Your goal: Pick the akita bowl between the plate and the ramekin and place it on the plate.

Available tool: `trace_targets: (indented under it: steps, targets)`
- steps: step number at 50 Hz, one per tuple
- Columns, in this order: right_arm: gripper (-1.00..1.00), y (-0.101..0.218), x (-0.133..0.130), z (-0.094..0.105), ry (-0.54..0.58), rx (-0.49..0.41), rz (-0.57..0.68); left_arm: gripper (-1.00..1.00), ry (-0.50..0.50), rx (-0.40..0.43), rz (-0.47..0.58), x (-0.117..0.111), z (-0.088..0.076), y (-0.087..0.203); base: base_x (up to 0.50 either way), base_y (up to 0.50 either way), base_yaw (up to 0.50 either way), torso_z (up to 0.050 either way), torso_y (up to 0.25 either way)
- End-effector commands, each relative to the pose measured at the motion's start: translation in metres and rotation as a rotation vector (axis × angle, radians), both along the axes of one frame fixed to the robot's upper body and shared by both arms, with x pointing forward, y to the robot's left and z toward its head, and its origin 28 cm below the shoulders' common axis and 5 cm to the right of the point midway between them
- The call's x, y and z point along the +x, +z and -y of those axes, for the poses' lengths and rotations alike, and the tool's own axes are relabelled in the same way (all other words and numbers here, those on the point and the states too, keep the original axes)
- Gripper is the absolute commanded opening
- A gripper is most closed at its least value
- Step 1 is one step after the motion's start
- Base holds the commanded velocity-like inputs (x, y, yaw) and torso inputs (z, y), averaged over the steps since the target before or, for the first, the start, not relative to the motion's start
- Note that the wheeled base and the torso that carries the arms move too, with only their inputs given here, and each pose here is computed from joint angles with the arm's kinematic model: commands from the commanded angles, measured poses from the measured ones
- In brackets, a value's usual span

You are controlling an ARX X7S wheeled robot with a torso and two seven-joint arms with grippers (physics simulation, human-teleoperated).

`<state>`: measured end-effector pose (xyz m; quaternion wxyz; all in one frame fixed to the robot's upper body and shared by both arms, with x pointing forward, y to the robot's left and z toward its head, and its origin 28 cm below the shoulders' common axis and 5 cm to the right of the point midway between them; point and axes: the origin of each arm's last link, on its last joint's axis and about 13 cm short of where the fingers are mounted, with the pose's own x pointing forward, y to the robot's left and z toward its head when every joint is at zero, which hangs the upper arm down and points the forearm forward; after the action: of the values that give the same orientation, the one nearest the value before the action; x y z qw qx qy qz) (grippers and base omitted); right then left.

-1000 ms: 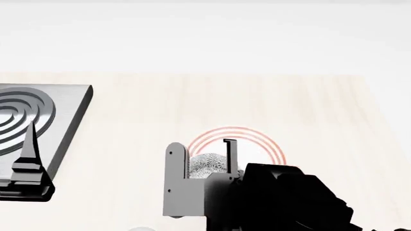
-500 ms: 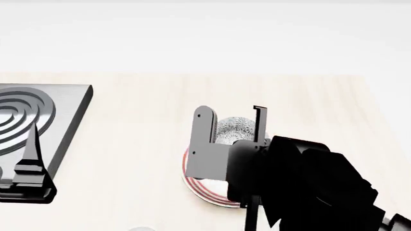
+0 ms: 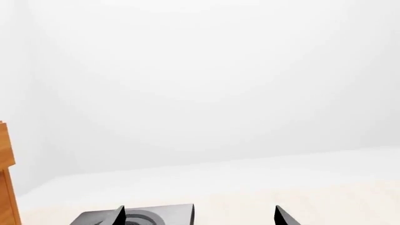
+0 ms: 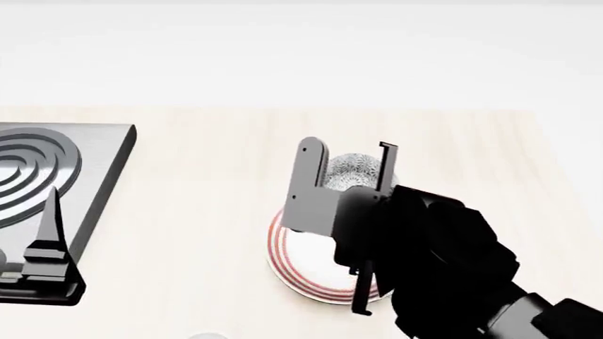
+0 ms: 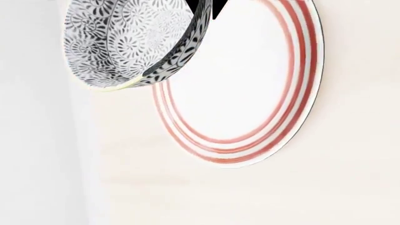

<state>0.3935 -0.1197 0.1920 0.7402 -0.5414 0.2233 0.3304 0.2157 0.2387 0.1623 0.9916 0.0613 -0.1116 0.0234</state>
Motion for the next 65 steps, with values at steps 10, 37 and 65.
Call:
trace_targets:
  steps: [10,37,65]
  targets:
    - [-1.0,-0.012,0.025,-0.028,0.043,0.051,0.044,1.0,-0.058,0.001,-0.005,-0.003,0.0,-0.001,0.0,0.0,0.0,0.0,0.0]
    - [-1.0,-0.041,0.03,-0.032,0.04,0.017,-0.006,1.0,-0.058,-0.009,0.0,-0.003,0.0,-0.002,0.0,0.0,0.0,0.0,0.0]
    - [-1.0,-0.054,0.025,-0.029,0.021,-0.007,-0.03,1.0,-0.12,-0.036,0.031,-0.006,-0.002,-0.001,0.0,0.0,0.0,0.0,0.0]
